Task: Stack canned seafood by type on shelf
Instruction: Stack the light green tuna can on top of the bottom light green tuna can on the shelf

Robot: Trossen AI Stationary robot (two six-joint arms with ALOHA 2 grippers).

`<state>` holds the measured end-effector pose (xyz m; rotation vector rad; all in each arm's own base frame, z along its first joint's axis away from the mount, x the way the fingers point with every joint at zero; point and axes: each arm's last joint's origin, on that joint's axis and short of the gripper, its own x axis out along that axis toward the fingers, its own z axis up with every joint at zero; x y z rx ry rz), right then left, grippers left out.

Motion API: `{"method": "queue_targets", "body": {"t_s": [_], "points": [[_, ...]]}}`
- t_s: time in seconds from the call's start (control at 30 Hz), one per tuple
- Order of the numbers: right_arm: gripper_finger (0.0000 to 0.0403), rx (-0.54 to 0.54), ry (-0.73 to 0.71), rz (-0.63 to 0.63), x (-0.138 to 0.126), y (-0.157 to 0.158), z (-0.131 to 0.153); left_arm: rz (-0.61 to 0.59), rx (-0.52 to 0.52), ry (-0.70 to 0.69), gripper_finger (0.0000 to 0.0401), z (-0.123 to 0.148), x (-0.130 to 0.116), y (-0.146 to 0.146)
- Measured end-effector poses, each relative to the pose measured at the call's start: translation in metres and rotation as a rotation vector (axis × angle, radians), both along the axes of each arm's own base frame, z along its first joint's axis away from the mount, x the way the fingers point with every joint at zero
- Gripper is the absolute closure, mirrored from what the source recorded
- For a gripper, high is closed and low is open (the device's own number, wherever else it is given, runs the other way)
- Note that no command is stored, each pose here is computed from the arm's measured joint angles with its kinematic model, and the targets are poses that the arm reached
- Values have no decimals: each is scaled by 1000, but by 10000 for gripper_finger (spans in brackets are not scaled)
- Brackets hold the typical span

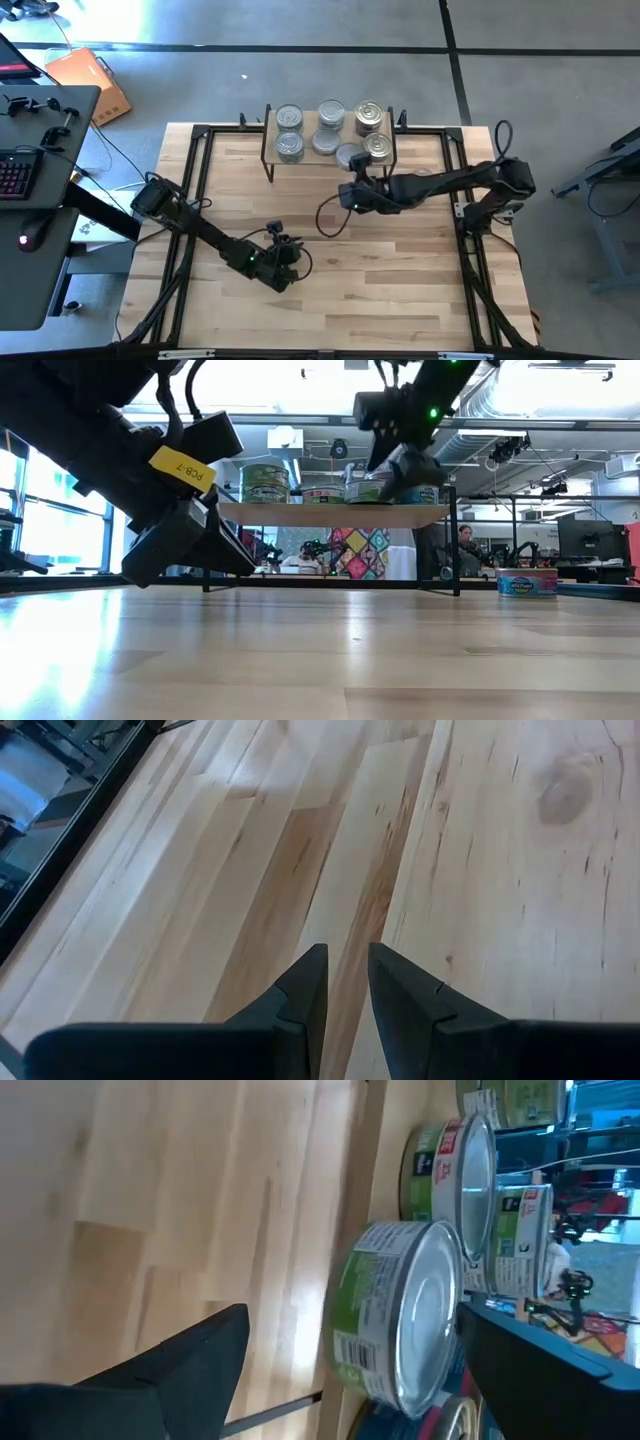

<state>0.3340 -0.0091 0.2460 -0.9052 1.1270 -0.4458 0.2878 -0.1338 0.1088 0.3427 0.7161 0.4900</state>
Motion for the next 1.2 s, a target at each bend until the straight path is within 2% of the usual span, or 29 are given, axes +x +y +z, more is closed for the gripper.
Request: {"method": "queue_targets", "body": {"t_s": [0.17, 0.43, 0.87, 1.2], "points": [[66, -18, -16, -24, 1, -18, -7, 7, -5, -10, 332, 1, 2, 2], [120, 21, 13, 22, 2, -35, -7, 5, -5, -14, 332, 1, 3, 2], [231, -27, 33, 26, 2, -32, -5, 4, -3, -12, 332, 1, 3, 2], [251, -56, 71, 54, 4, -21, 7, 4, -3, -12, 332, 1, 3, 2]]}}
